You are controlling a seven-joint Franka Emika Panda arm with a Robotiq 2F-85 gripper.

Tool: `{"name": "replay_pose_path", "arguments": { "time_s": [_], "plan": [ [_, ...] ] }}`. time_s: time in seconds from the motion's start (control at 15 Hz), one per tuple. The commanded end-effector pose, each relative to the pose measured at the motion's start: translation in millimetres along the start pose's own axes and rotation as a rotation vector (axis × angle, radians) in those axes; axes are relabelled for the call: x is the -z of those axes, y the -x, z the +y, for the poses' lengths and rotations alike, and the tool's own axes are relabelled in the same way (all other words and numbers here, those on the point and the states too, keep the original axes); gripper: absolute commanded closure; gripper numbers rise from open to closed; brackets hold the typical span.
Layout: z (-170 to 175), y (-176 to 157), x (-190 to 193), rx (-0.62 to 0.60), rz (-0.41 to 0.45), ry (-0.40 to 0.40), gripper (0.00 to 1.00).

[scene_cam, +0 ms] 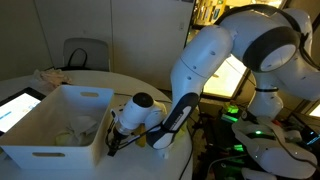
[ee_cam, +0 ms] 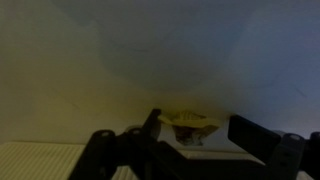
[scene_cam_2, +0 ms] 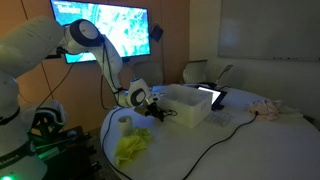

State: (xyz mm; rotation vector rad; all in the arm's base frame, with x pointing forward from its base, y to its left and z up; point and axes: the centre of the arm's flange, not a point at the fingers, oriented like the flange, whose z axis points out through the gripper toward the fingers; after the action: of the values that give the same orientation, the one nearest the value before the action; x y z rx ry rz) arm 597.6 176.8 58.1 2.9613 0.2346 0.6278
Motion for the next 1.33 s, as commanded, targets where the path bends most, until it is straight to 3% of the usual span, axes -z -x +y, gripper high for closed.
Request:
{"name": "replay_pose_path", "arguments": {
  "time_s": [0.0, 0.2, 0.27, 0.4, 0.67, 0.73, 1.27],
  "plan": [
    [-4.7, 0.8, -10.4, 0.009, 0.013, -0.007, 0.39],
    [-4.4, 0.7, -9.7, 0.017, 0.014, -0.006, 0.53],
    [-4.4, 0.7, -9.5, 0.022, 0.014, -0.005, 0.7],
    [-4.0, 0.7, -8.7, 0.029, 0.013, -0.005, 0.85],
    [-4.2, 2.5, -5.6, 0.047, 0.009, 0.0, 0.92],
    [-3.8, 2.6, -3.7, 0.049, 0.004, 0.001, 0.88],
    [-17.4, 23.6, 56.3, 0.171, -0.068, -0.014, 0.87]
  ]
}}
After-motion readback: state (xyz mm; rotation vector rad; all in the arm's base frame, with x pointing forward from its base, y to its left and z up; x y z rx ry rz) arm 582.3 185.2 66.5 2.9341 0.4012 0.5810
